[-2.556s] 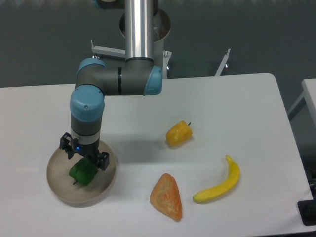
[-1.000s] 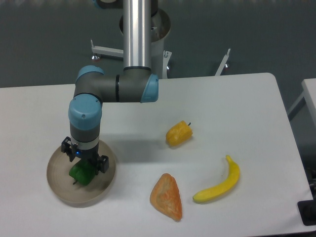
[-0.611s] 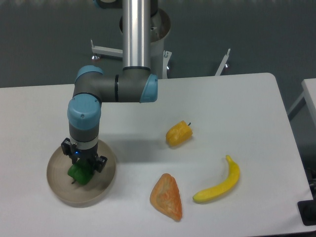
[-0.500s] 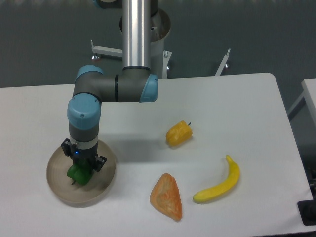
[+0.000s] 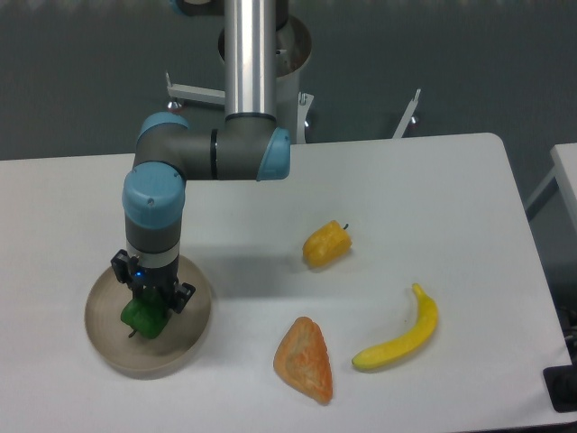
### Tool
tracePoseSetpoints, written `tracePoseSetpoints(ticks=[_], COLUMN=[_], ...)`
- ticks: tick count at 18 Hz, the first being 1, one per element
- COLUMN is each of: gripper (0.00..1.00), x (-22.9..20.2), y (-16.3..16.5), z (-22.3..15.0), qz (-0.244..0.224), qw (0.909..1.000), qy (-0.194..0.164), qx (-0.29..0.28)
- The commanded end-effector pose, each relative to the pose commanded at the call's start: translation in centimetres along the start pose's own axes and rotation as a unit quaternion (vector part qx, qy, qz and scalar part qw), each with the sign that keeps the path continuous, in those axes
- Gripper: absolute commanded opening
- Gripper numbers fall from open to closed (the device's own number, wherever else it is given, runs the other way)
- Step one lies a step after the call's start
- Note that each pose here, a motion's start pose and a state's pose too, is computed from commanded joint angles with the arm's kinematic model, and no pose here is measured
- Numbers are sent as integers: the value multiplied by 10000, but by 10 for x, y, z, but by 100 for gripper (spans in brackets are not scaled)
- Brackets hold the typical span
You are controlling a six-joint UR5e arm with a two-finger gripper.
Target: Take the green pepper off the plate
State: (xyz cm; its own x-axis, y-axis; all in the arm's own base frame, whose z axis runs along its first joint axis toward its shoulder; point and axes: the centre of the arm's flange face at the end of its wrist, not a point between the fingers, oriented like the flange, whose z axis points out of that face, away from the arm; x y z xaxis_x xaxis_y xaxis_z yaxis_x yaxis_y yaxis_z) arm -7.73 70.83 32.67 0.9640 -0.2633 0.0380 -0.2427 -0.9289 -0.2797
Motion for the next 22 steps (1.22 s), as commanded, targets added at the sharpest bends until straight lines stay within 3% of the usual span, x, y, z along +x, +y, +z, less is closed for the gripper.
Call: tracePoseSetpoints(ticks=[7,13,22], gripper=[36,36,36], x=[-97,-167,-206], y=[58,103,127], z=[-53,-85,-98], qz=[526,989,1291], qw=[9984,9936,9892], qy=[-120,-487,-645], qx=[-138,-248,-270])
